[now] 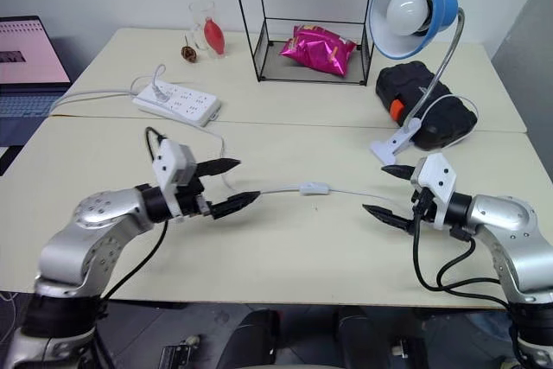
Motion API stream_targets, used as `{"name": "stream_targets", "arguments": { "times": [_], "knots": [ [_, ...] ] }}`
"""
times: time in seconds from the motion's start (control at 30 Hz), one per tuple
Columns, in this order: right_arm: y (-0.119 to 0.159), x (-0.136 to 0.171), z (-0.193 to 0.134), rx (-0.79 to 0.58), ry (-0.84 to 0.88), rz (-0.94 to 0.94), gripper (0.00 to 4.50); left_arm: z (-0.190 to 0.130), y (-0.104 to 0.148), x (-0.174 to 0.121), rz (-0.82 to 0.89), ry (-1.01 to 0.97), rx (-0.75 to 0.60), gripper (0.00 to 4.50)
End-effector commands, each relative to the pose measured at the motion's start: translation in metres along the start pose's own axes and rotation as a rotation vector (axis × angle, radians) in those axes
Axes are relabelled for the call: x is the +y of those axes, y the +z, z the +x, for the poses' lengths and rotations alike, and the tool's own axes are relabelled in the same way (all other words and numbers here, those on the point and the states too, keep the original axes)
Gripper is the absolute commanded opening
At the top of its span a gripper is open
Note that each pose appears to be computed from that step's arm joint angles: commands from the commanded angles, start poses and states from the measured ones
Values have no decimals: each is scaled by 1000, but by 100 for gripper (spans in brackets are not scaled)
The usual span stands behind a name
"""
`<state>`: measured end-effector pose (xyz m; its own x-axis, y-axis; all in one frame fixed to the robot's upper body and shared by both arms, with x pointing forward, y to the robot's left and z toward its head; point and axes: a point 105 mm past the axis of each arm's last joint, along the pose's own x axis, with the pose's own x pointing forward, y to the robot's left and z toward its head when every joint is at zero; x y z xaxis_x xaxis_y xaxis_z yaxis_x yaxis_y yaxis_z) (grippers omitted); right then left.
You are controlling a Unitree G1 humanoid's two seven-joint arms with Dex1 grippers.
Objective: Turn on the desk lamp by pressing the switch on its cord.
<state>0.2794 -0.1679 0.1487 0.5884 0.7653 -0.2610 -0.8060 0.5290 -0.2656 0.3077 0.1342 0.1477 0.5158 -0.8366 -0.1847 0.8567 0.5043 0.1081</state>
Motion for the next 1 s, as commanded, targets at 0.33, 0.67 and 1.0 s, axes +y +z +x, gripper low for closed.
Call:
{"name": "stream_targets", "arguments": {
  "times": [0.33,0.67,1.0],
  "knots": [
    [10,20,-3,61,-43,23,450,59,-19,12,-50,-224,98,443],
    [16,27,-4,60,-55,23,450,81,-32,10,-84,-303,137,443],
    [16,29,-5,65,-55,21,450,91,-35,8,-119,-340,143,443]
  ]
}}
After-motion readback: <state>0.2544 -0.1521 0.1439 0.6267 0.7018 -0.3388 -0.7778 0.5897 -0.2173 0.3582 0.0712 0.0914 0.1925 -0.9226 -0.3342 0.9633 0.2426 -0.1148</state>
